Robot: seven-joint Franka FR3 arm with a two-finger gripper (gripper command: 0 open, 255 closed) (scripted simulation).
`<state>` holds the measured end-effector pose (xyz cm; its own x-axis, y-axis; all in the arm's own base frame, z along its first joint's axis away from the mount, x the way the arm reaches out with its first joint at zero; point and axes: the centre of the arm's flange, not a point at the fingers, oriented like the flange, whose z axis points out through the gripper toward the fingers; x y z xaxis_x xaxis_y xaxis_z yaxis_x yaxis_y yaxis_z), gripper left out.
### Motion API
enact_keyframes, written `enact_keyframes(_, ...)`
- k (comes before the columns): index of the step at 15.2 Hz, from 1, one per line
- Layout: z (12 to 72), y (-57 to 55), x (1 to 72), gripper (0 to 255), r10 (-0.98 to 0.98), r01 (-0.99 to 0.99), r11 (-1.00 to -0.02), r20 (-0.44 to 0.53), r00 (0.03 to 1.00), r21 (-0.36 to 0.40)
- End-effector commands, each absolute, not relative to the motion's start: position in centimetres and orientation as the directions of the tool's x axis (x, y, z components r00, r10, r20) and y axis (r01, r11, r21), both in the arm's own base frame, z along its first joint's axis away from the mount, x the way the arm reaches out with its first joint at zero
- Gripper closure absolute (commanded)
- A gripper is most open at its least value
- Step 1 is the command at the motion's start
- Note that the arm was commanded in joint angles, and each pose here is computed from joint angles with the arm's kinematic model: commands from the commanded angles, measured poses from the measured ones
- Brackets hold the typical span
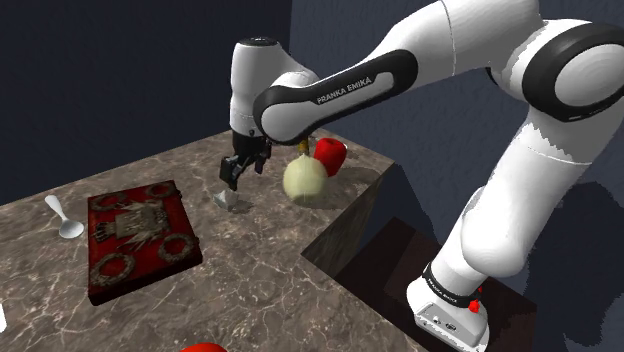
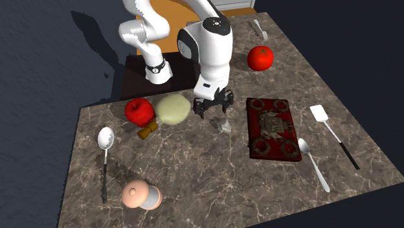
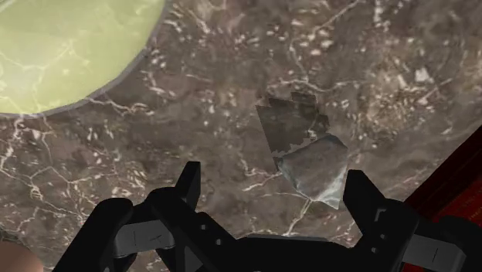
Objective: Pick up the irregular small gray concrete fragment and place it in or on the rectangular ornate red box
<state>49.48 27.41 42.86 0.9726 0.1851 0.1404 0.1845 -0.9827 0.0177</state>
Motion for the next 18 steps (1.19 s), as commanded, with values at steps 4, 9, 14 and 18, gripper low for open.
enact_keyframes(4, 40.5, 31.6, 52.2, 0, 0.220, 0.217, -0.975, 0.163, 0.962, 0.036)
enact_keyframes(9, 37.9, 31.7, 52.6, 0, 0.220, 0.217, -0.975, 0.163, 0.962, 0.036)
enact_keyframes(14, 36.6, 31.7, 52.8, 0, 0.220, 0.217, -0.975, 0.163, 0.962, 0.036)
enact_keyframes(18, 36.6, 31.7, 52.8, 0, 0.220, 0.217, -0.975, 0.163, 0.962, 0.036)
